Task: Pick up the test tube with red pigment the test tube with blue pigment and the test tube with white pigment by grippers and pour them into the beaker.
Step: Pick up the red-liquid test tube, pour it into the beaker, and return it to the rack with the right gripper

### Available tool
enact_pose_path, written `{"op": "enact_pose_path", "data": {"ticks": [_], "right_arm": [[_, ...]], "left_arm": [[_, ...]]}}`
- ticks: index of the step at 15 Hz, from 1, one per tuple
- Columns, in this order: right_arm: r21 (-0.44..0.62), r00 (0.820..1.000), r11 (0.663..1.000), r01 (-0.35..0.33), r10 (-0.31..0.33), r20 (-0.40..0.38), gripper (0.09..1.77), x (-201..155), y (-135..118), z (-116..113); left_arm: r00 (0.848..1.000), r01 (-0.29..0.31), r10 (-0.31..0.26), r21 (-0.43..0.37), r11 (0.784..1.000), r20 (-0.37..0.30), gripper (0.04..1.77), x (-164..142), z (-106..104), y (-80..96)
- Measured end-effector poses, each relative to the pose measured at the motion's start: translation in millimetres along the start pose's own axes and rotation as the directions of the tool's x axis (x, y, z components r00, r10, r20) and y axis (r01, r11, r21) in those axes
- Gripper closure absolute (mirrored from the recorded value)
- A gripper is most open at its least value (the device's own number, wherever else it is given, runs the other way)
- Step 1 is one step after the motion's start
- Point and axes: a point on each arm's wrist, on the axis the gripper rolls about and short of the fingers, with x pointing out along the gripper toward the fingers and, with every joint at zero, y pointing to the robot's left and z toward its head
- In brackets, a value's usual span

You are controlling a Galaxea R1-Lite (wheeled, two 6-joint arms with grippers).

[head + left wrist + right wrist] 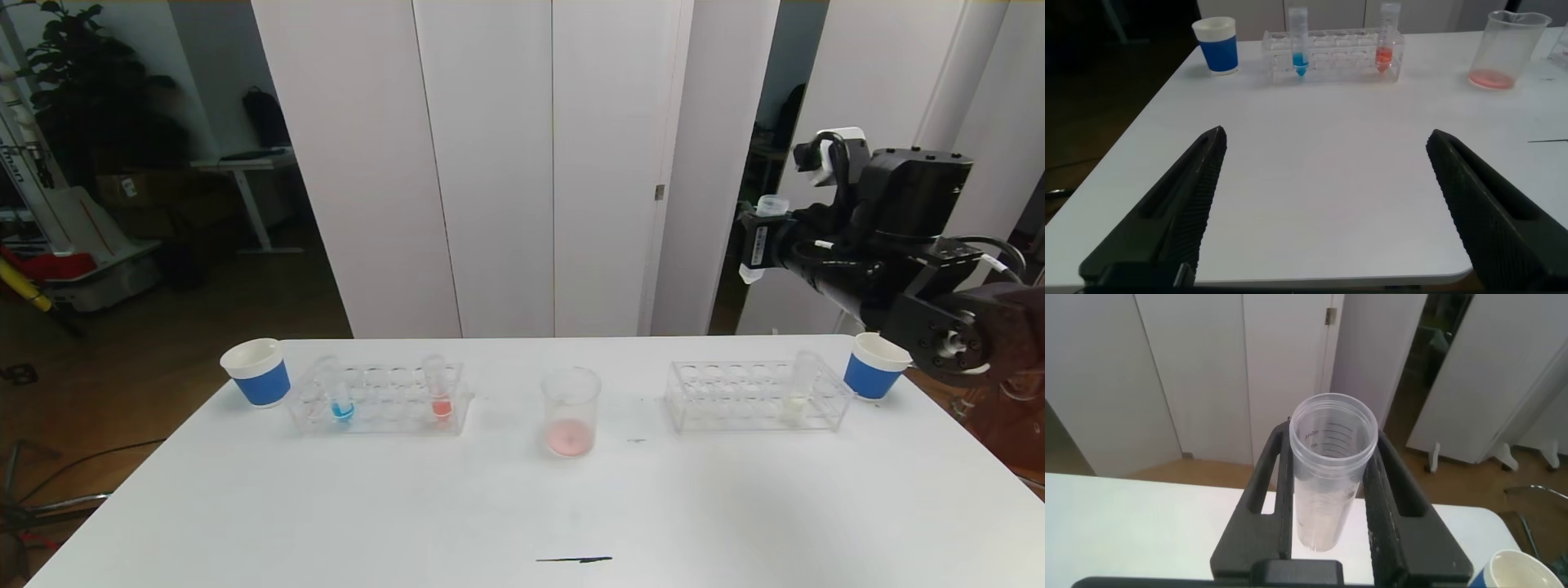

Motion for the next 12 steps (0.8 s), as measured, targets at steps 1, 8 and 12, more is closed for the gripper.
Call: {"op": "enact_pose_path", "data": {"ticks": [1,8,12], "right_arm": [[0.0,0.999,0.999,0.045,-0.045,-0.016,1.28,-5.0,-18.7,-2.5],[0.045,0.949,0.95,0.309,-0.311,0.051,1.28,-26.8,-141.1,13.8],[0.097,0.906,0.917,0.386,-0.397,0.146,1.28,-14.2,-179.9,15.2]], "left_arm": [[1.0,0.0,0.0,0.0,1.0,0.0,0.06,0.0,0.0,0.0],[1.0,0.0,0.0,0.0,1.0,0.0,0.06,0.0,0.0,0.0],[1.0,0.0,0.0,0.0,1.0,0.0,0.06,0.0,0.0,0.0]]}}
